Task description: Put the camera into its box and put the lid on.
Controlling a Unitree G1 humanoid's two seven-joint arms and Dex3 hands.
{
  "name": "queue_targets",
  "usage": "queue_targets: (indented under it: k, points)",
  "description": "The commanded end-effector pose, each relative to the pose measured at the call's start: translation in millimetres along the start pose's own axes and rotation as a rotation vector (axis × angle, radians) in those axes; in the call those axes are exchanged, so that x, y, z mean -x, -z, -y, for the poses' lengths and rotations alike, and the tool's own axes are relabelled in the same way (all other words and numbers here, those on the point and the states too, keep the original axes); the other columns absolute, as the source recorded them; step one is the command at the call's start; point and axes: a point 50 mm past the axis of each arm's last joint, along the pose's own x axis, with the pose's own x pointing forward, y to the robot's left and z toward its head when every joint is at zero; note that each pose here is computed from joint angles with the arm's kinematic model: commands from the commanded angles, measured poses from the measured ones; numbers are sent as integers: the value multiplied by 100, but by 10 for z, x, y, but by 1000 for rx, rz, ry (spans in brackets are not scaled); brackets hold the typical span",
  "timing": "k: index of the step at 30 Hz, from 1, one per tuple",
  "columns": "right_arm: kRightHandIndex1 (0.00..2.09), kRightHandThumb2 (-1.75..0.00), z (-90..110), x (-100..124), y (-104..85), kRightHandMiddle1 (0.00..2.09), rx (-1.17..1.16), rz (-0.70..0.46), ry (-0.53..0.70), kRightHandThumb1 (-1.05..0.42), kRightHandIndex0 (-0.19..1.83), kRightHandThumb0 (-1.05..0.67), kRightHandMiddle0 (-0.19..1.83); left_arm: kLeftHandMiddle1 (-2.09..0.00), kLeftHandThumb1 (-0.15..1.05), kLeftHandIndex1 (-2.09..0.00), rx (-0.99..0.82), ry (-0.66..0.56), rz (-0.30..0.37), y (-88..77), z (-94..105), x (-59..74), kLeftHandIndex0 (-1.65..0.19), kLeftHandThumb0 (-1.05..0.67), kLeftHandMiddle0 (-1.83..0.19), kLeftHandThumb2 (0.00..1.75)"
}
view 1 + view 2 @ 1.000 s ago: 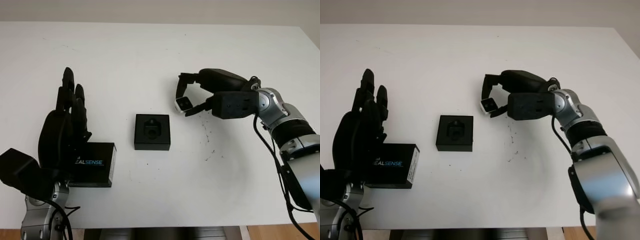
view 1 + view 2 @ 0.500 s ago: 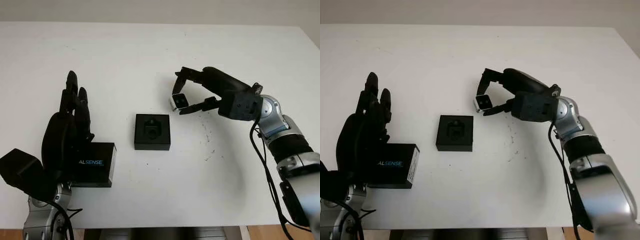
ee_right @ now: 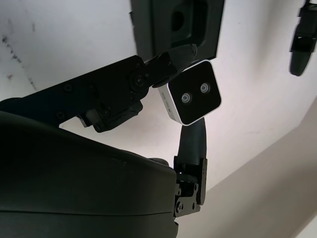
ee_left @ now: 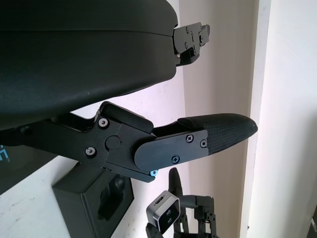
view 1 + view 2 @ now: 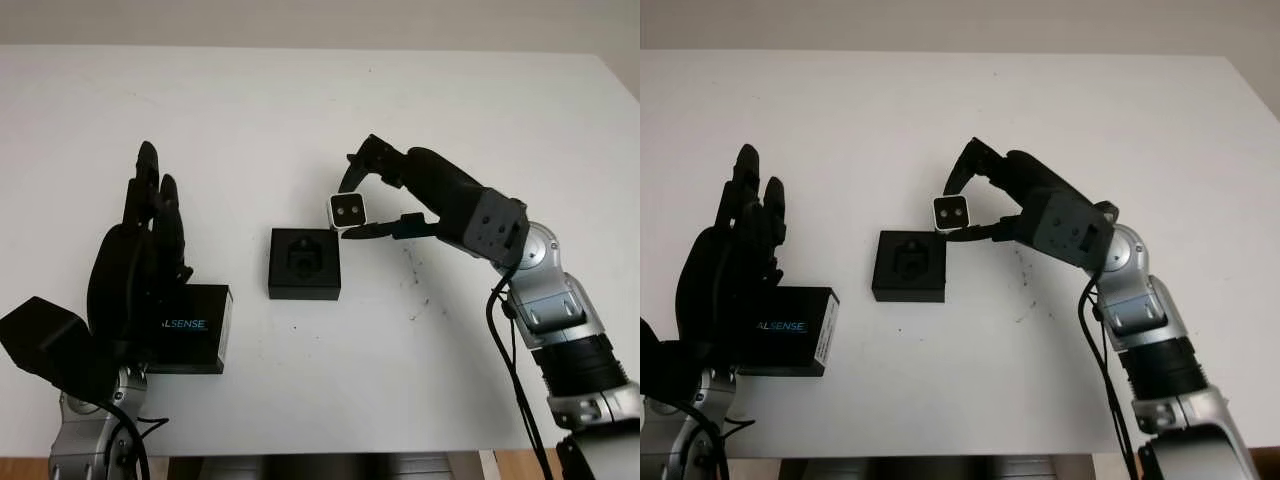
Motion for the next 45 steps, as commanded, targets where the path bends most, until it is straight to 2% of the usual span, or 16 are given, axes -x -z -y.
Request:
queue_targets:
  k: [1, 11, 27, 45]
  points:
    - [7, -9, 8, 46, -62, 209, -16, 9, 30, -105, 25, -43, 6, 0, 105, 0, 4, 0, 4, -17, 28, 25, 19, -79, 19, 63]
    - [7, -10, -104, 125, -120, 209, -90, 5, 75, -105, 27, -43, 7, 0, 105, 0, 6, -3, 2, -1, 102, 54, 19, -79, 19, 65]
    - [5, -13, -414, 69, -23, 209, -220, -4, 127, -105, 26, -47, 14, 0, 105, 0, 24, -21, 2, 52, 133, 121, 19, -78, 19, 67]
    - [4, -12, -598, 68, 47, 209, -287, -31, 78, -105, 21, -47, 16, 0, 105, 0, 36, -20, -3, 61, 136, 125, 19, -78, 19, 64]
